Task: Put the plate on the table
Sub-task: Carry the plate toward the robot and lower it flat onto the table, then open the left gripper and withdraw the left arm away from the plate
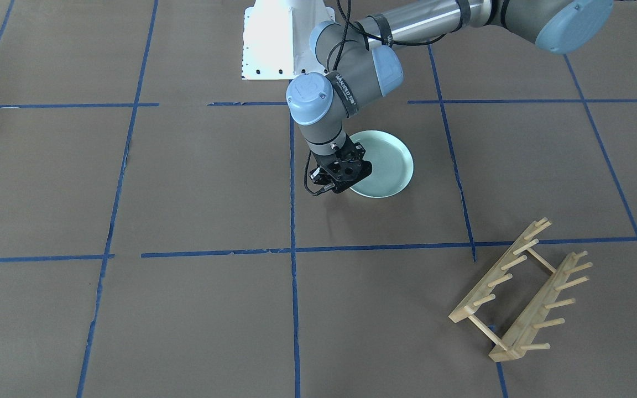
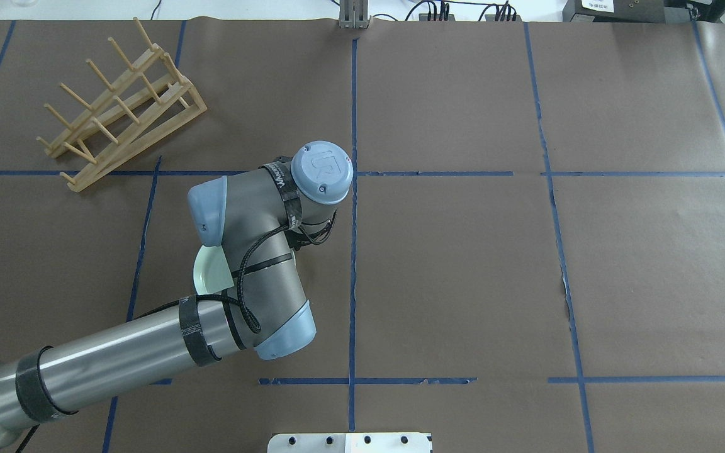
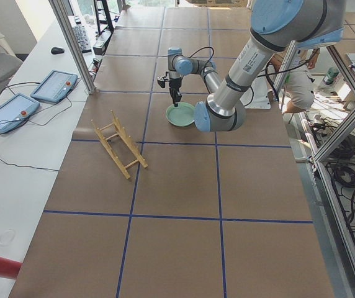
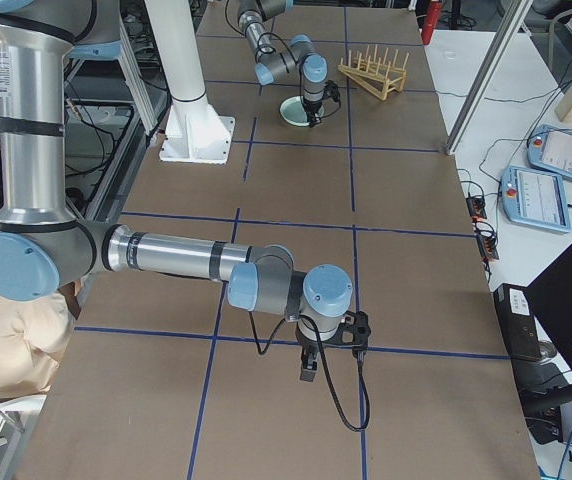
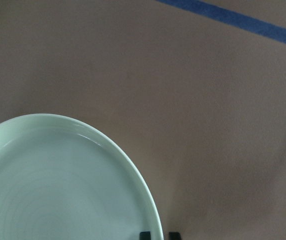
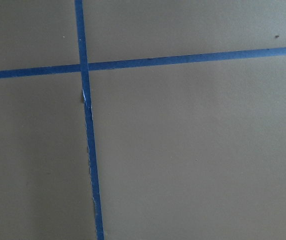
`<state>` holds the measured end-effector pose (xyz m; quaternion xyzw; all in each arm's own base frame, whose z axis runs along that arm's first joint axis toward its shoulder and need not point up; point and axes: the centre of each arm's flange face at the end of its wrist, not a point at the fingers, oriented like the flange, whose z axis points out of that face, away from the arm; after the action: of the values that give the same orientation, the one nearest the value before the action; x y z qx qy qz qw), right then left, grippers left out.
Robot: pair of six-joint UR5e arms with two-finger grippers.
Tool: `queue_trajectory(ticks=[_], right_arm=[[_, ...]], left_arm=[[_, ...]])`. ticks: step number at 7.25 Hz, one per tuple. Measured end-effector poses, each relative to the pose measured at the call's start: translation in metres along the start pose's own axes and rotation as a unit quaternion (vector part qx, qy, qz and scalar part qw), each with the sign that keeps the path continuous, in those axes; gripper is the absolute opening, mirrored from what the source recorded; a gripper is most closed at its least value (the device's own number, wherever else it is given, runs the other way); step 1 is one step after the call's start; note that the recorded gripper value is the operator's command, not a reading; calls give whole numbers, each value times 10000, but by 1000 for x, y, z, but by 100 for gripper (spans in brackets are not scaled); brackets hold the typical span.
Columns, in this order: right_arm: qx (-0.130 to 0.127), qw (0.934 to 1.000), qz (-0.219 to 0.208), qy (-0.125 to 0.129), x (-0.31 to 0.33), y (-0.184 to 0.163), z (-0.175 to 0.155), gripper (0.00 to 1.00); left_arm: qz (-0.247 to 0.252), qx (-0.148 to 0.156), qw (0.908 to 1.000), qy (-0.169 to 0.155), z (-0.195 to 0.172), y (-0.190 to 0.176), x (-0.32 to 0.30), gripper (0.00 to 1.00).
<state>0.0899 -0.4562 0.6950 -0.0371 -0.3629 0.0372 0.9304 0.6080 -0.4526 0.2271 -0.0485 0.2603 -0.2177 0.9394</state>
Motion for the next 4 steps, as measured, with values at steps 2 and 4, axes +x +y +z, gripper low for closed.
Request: queue_trajectory(ticks=[2,4], right_arm=[[0,10000,0,0,0,0,0,100],[0,10000,0,0,0,0,0,100]], left_arm=[[325,249,9979,509,-50,-33,-35,100],[992,719,9882,919,-114,-128,-106,100]])
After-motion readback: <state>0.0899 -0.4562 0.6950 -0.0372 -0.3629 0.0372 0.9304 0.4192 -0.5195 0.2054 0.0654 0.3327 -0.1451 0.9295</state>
